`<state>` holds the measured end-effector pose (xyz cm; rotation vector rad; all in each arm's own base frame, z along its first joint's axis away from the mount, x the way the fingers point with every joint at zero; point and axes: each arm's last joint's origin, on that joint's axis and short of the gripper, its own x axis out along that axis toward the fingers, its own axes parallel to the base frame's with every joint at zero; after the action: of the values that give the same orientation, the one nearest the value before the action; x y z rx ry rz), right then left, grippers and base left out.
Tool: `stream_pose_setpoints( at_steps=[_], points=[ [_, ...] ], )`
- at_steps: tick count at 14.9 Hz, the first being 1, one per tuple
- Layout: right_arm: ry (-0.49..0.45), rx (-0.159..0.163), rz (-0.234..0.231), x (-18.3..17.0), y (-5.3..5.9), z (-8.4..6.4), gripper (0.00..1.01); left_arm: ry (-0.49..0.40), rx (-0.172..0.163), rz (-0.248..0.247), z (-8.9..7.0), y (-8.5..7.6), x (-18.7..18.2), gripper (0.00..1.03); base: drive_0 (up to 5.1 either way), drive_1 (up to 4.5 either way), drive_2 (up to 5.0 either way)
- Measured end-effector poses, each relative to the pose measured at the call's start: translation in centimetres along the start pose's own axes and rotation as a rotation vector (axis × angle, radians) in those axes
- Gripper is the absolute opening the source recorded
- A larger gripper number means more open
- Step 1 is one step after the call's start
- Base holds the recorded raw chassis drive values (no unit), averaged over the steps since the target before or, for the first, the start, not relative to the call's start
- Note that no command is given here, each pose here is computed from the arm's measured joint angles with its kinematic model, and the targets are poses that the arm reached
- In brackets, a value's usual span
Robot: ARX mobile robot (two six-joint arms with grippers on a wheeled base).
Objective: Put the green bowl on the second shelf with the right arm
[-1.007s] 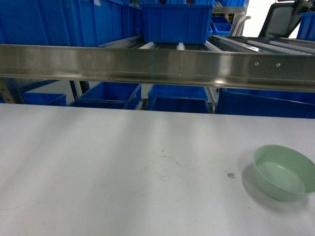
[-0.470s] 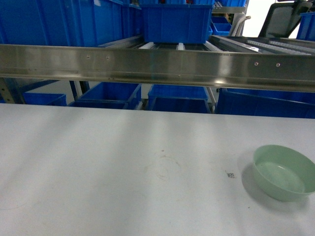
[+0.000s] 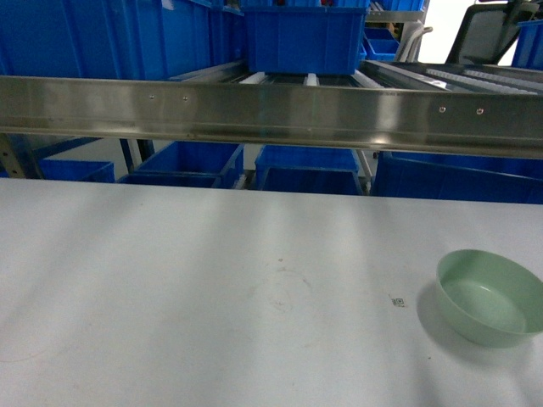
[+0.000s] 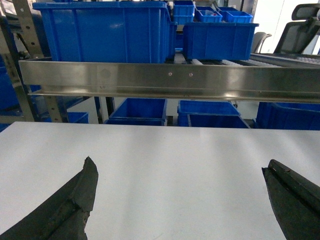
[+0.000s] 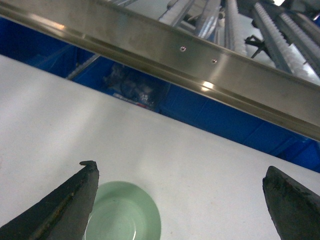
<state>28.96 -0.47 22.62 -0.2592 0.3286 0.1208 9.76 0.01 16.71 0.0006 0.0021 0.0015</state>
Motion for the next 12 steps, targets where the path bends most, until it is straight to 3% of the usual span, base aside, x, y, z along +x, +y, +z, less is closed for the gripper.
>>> stream_pose_setpoints(
  at_steps=[3,10,12],
  points=[
    [0.111,-0.019,0.052,3.9,-0.7,0.7,0.98,0.000,0.000,0.000,0.0,0.0,0.0,0.98,0.0,0.00,0.0],
    [0.408,-0.078,0.138,10.5,-2.6,-2.9,0.98,0.000,0.000,0.000,0.0,0.0,0.0,0.98,0.0,0.00,0.0],
    [0.447,-0.088,0.134,11.0,-3.3,-3.9,0.98,0.000,0.000,0.000,0.0,0.0,0.0,0.98,0.0,0.00,0.0]
  ],
)
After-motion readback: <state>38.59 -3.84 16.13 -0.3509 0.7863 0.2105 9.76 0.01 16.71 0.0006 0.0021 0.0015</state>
